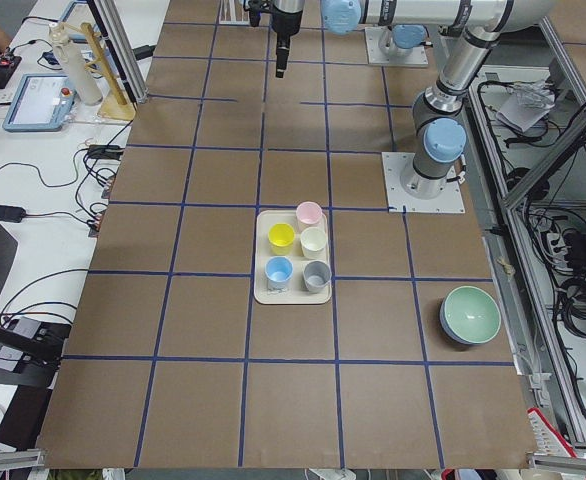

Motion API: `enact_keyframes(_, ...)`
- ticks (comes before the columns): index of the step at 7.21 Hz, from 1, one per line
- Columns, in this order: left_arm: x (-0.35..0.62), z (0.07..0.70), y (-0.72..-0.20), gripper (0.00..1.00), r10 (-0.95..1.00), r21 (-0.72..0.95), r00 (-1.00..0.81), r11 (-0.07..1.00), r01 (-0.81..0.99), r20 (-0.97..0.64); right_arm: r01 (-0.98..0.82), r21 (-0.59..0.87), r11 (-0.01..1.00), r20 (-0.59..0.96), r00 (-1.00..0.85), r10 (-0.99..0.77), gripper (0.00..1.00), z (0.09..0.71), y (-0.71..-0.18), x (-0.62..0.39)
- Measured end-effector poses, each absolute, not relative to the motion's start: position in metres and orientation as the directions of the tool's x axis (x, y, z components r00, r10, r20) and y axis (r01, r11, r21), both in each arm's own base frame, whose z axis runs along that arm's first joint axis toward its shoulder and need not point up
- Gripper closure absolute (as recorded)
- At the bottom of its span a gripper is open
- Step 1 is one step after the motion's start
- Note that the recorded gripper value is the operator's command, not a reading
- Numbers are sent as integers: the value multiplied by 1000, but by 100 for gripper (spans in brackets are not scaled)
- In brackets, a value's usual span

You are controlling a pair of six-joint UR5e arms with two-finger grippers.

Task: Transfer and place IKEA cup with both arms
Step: 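Move the right gripper to the light blue cup on the wire rack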

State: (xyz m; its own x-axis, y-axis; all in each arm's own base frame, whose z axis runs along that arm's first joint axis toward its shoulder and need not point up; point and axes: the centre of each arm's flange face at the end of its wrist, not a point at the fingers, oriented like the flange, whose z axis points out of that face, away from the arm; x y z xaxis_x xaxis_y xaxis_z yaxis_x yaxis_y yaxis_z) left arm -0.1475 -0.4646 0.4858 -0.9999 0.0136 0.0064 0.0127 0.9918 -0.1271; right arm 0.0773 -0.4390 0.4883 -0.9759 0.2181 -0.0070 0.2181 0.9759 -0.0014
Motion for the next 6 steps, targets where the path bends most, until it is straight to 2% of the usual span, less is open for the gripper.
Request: enact_keyframes(6,-149,484,-466,0,16,-124,-1000,992,15,10,-9,-65,998,52,-999,-5,0,447,-502,-82)
